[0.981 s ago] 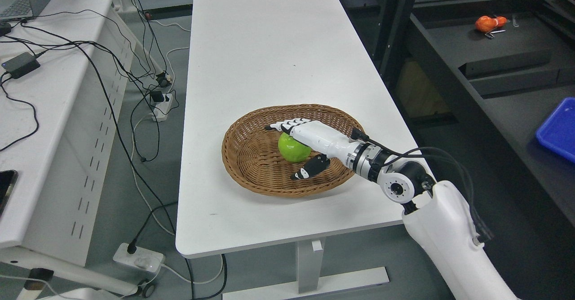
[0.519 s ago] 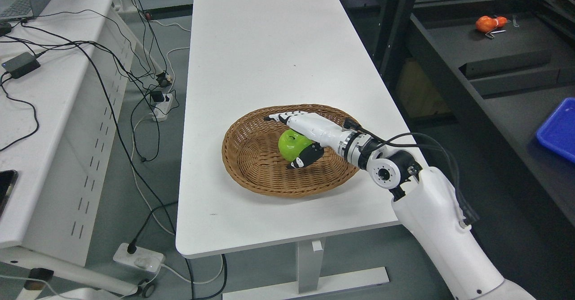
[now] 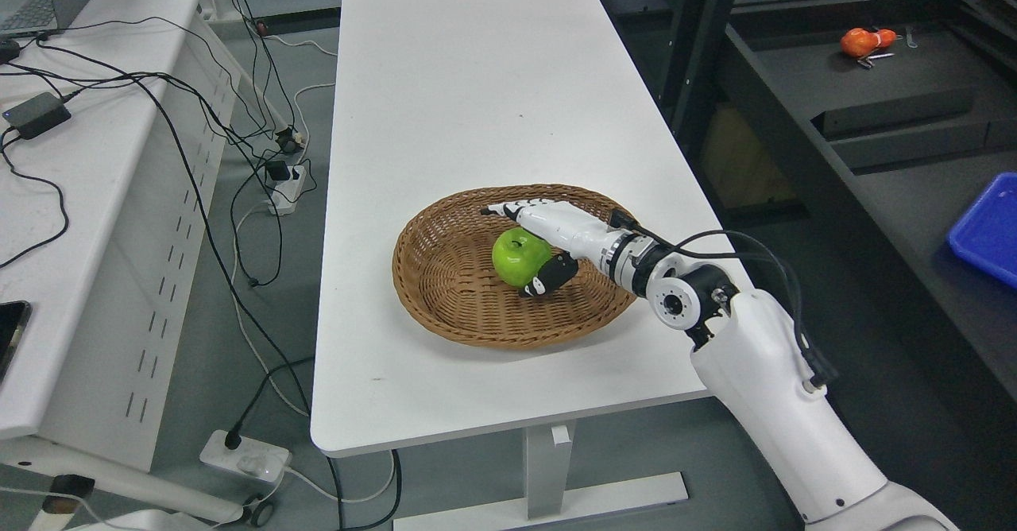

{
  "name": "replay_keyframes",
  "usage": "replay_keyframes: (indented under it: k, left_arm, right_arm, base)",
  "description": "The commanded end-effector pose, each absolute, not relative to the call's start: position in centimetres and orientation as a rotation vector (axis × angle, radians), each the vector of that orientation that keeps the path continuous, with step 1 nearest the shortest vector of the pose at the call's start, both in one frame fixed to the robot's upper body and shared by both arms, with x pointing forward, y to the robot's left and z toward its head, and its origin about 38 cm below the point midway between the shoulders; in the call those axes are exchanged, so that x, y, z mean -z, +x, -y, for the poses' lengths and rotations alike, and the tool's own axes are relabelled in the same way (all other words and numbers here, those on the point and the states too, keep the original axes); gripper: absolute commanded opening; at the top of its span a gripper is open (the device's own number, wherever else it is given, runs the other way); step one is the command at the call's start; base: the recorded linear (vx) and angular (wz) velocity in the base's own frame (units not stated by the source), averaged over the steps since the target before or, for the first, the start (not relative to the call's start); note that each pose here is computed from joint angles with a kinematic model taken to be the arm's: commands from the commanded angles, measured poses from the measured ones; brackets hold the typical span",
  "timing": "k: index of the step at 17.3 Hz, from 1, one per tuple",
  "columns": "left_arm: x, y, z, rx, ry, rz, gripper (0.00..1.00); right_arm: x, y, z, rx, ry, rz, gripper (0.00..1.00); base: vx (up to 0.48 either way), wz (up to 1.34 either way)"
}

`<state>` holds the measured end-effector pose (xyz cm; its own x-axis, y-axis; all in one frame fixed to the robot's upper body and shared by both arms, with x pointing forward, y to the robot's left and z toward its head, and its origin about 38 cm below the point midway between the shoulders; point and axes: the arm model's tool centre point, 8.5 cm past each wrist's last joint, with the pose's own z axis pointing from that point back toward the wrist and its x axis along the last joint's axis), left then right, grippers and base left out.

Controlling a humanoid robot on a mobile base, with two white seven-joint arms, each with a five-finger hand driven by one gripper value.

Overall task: Place green apple on left shelf middle layer
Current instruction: 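Close the right hand fingers around the green apple in the basket, then lift the green apple up out of the basket with the right hand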

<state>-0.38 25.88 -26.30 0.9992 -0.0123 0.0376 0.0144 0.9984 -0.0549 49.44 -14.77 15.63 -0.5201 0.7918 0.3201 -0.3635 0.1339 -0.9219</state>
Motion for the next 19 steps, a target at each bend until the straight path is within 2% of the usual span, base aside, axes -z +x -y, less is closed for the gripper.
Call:
replay_keyframes:
  k: [1, 3, 4, 5, 7, 8, 10, 11, 13, 15, 17, 19]
  left_arm:
    - [26.2, -0.4, -27.0, 0.015, -0.036, 0.038, 1.0]
    - [26.2, -0.4, -27.0, 0.015, -0.038, 0.038, 1.0]
    - [26.2, -0.4, -27.0, 0.014, -0.036, 0.037, 1.0]
    - [26.2, -0.4, -27.0, 0.014, -0.038, 0.037, 1.0]
    - [26.2, -0.4, -27.0, 0.014, -0.038, 0.037, 1.0]
    - [26.2, -0.4, -27.0, 0.014, -0.036, 0.037, 1.0]
    - [26.2, -0.4, -27.0, 0.014, -0.038, 0.037, 1.0]
    - [26.2, -0.4, -27.0, 0.014, -0.038, 0.037, 1.0]
    - [26.2, -0.4, -27.0, 0.014, -0.038, 0.037, 1.0]
    - [26.2, -0.4, -27.0, 0.014, -0.036, 0.037, 1.0]
    - [26.2, -0.4, -27.0, 0.014, -0.038, 0.035, 1.0]
    - [26.2, -0.4, -27.0, 0.014, -0.038, 0.037, 1.0]
  right_arm:
    - [-11.9, 49.4, 15.4, -1.597, -0.422, 1.363, 0.83]
    - [-11.8, 49.3, 15.5, -1.59, -0.421, 1.366, 0.72]
    - [-11.6, 49.2, 15.4, -1.588, -0.415, 1.366, 0.62]
    - [-11.7, 49.0, 15.5, -1.58, -0.411, 1.377, 0.42]
    - [-12.7, 49.2, 15.8, -1.568, -0.429, 1.404, 0.12]
    - [-13.6, 49.4, 16.8, -1.543, -0.454, 1.42, 0.06]
    - [-17.0, 49.6, 18.3, -1.505, -0.535, 1.491, 0.0]
    - [-19.0, 49.8, 20.5, -1.448, -0.601, 1.51, 0.0]
    - [-21.4, 50.1, 23.5, -1.3, -0.707, 1.565, 0.0]
    - [-23.7, 50.0, 26.6, -1.073, -0.801, 1.674, 0.0]
    - [-24.3, 48.9, 28.5, -0.826, -0.909, 1.789, 0.0]
    - [-23.5, 47.3, 29.1, -0.653, -0.996, 1.86, 0.0]
  base:
    - [0.0, 0.0]
    - [0.0, 0.0]
    - [0.0, 0.0]
    - [0.0, 0.0]
    - [0.0, 0.0]
    - [0.0, 0.0]
    - [0.0, 0.0]
    - [0.0, 0.0]
    - [0.0, 0.0]
    - [0.0, 0.0]
    - [0.016, 0.0]
    - [0.014, 0.0]
